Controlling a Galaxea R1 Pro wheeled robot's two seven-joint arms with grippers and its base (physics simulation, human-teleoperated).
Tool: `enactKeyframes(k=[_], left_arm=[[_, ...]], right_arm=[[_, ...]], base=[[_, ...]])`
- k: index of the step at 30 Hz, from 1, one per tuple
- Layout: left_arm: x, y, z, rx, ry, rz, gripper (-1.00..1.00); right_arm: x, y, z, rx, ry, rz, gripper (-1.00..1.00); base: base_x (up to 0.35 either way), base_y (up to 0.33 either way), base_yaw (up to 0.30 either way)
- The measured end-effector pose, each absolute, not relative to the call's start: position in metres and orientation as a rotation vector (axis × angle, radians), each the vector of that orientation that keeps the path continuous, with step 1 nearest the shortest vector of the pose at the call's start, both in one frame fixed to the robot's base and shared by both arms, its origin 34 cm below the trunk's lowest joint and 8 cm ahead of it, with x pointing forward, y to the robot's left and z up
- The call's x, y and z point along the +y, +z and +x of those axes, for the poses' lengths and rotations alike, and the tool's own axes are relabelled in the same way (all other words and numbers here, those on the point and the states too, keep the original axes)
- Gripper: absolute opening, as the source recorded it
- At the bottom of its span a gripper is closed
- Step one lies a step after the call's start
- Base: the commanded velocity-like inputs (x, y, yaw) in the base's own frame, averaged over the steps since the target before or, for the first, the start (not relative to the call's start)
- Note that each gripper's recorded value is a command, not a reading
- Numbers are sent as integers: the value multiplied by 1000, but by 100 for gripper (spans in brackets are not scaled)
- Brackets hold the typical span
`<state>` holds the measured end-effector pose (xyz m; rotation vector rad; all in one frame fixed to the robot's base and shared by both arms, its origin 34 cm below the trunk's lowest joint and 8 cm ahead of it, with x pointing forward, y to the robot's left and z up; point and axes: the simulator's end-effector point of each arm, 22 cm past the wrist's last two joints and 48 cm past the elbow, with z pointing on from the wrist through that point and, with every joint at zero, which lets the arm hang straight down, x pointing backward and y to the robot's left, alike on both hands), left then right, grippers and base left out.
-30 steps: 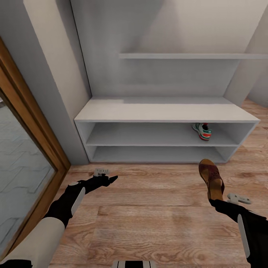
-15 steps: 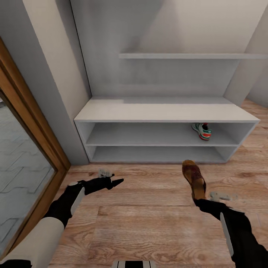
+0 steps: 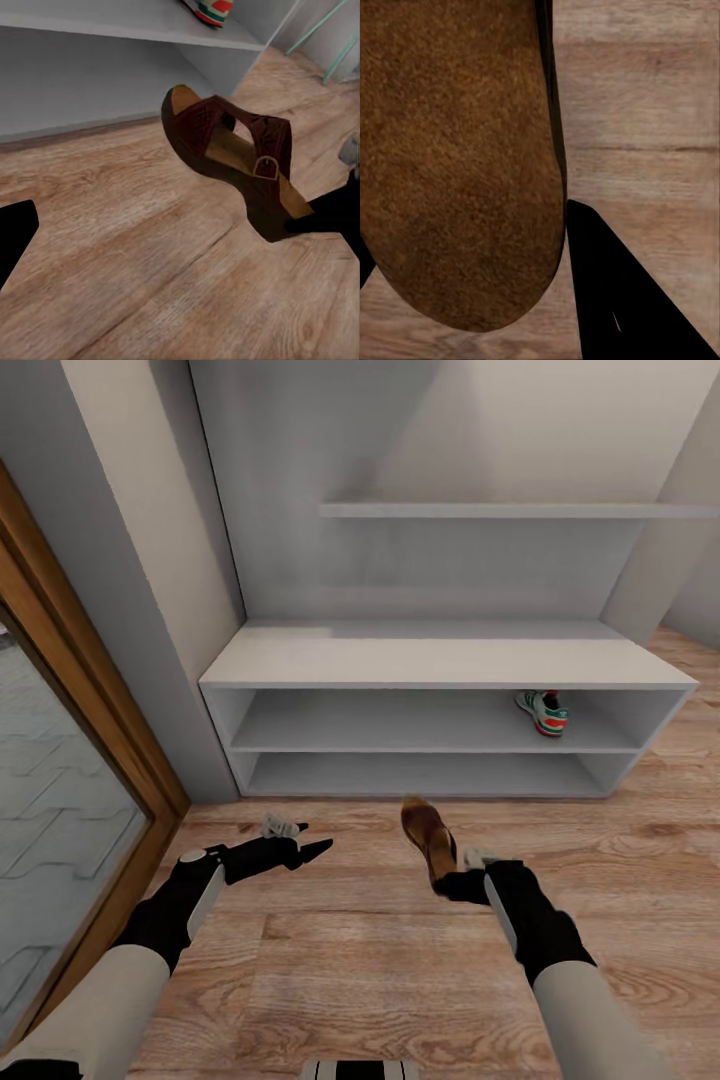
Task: Pick up the two gym shoes and the two sandals from the corridor floor and place them onto the hallstand (shoe rack) in the corridor, making sure they are on the rack and not on the floor. Arrange them so the two gym shoes are next to each other and the two sandals are next to each other.
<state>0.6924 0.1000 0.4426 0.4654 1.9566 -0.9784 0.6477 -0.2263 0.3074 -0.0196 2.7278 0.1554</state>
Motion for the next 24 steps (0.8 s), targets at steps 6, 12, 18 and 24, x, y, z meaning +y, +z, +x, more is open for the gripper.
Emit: enactKeyframes(k=[6,12,18,24], left_arm=[[100,442,692,1958,-979,465,100],[99,442,691,1958,-980,468,100],[98,442,691,1958,-981,468,100],[97,441,691,1958,-984,469,100]], right_arm=[[-251,352,705,2637,-70,36,-100],[-255,359,711,2622,-98,38,-100],[-255,359,712,2620,-99,40,-100],[-256,359,712,2621,-102,39,-100]], base=[[0,0,0],[0,0,0],[0,0,0],[0,0,98]])
